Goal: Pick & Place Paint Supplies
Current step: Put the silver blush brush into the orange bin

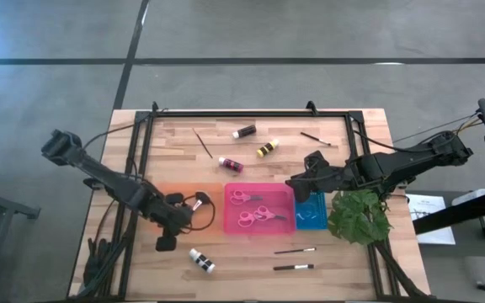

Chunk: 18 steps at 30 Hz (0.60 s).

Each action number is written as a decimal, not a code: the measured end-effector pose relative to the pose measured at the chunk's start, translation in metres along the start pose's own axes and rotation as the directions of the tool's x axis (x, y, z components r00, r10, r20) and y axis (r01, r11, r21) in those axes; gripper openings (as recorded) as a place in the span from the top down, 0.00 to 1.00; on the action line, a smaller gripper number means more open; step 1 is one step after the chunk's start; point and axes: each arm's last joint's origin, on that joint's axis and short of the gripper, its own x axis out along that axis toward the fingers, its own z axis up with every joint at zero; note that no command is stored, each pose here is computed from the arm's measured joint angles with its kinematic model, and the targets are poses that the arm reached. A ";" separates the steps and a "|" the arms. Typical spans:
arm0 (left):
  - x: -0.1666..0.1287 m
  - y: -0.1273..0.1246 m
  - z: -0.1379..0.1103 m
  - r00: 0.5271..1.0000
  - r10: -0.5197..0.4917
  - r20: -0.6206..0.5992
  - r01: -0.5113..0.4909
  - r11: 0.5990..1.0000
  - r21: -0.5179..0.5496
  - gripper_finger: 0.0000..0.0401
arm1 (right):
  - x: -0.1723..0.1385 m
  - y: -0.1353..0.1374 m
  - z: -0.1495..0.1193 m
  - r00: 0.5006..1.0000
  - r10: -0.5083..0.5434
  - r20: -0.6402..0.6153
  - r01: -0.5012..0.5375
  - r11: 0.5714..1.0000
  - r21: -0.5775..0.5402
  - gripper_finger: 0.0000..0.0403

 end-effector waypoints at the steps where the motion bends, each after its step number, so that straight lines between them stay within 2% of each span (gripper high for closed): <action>1: -0.005 -0.001 0.001 1.000 -0.018 0.023 0.018 1.000 0.014 0.76 | 0.000 0.000 0.000 1.000 0.000 0.000 0.000 1.000 0.000 0.61; 3: -0.017 -0.007 0.007 0.992 -0.095 0.080 0.089 0.993 0.081 0.75 | 0.000 0.000 0.000 1.000 0.000 0.000 0.000 1.000 -0.001 0.61; 6: -0.035 -0.020 0.020 0.965 -0.213 0.152 0.178 0.960 0.216 0.75 | 0.000 0.000 0.000 1.000 0.001 0.000 -0.001 1.000 -0.002 0.61; 8: -0.046 -0.028 0.028 0.953 -0.230 0.196 0.166 0.940 0.297 0.75 | 0.000 0.000 0.000 1.000 0.000 0.000 0.000 1.000 -0.004 0.61; 10: -0.056 -0.032 0.037 0.946 -0.203 0.254 0.113 0.938 0.328 0.75 | 0.000 0.000 0.000 1.000 0.002 0.001 -0.002 1.000 -0.004 0.61; 13: -0.075 -0.033 0.054 0.924 -0.121 0.362 0.015 0.959 0.284 0.75 | 0.000 0.001 0.001 1.000 0.014 0.007 -0.014 1.000 -0.001 0.61; 18: -0.113 -0.019 0.085 0.834 0.026 0.552 -0.114 0.985 0.126 0.75 | 0.000 0.008 0.004 0.996 0.080 0.040 -0.079 0.996 -0.028 0.61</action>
